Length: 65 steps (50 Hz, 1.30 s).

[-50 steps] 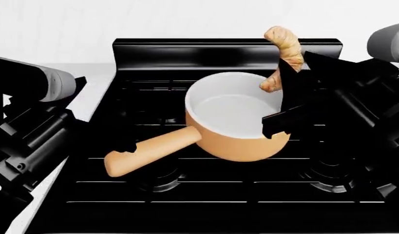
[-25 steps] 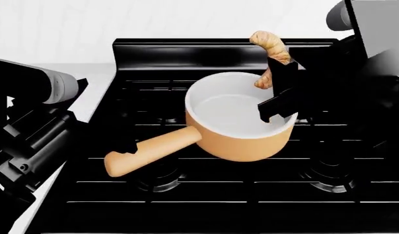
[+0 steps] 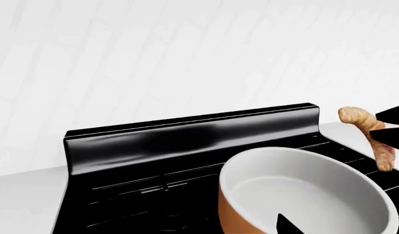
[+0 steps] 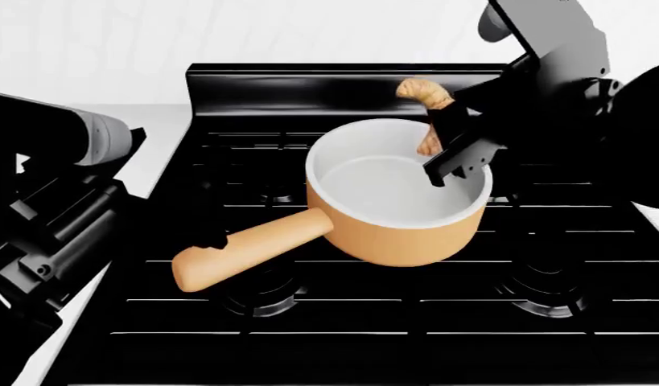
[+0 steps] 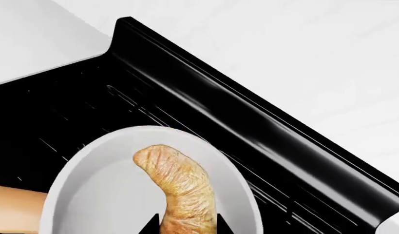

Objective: Pick the croissant and place it on the pan. Then turn on the stove to warm the croissant.

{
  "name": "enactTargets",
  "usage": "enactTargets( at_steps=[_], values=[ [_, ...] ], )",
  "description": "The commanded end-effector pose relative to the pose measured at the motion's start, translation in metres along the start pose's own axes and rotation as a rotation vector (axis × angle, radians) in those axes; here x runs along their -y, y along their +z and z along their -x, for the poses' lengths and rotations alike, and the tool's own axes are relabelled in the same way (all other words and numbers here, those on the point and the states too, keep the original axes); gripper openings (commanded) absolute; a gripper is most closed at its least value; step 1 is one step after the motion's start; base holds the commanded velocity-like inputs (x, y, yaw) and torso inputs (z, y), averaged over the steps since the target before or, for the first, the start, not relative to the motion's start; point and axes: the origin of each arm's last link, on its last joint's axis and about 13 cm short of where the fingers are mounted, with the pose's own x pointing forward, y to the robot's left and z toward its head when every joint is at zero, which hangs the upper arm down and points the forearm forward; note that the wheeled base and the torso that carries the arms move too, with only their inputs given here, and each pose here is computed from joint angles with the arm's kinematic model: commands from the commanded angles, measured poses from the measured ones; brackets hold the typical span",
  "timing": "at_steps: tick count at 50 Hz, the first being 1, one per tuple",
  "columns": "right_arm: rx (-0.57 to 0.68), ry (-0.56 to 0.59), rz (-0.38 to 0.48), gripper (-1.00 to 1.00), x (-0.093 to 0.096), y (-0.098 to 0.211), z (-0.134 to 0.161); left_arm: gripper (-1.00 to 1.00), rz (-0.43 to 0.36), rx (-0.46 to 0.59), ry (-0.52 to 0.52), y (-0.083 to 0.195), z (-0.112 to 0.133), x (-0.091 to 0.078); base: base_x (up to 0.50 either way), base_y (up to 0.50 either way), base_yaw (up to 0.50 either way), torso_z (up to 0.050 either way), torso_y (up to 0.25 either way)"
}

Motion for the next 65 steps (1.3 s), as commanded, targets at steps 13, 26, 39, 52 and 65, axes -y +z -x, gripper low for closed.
enactTargets(
  at_steps=[13, 26, 39, 52, 65],
  values=[
    [-0.149, 0.094, 0.081, -1.00, 0.008, 0.004, -0.024, 1.00, -0.022, 0.038, -0.012, 0.009, 0.000, 0.001, 0.00, 0.00, 0.00, 0.000, 0.000],
    [-0.208, 0.147, 0.128, -1.00, 0.006, 0.010, -0.031, 1.00, -0.028, 0.050, -0.011, 0.012, 0.001, 0.000, 0.00, 0.00, 0.00, 0.000, 0.000],
    [-0.291, 0.199, 0.189, -1.00, 0.008, 0.015, -0.046, 1.00, -0.029, 0.052, -0.008, 0.012, 0.001, 0.000, 0.00, 0.00, 0.00, 0.000, 0.000],
    [-0.322, 0.215, 0.217, -1.00, 0.012, 0.016, -0.062, 1.00, -0.023, 0.054, -0.001, 0.011, 0.001, -0.001, 0.00, 0.00, 0.00, 0.000, 0.000],
    [-0.354, 0.227, 0.226, -1.00, 0.016, 0.011, -0.078, 1.00, -0.028, 0.053, 0.000, 0.012, 0.001, 0.000, 0.00, 0.00, 0.00, 0.000, 0.000]
  ],
)
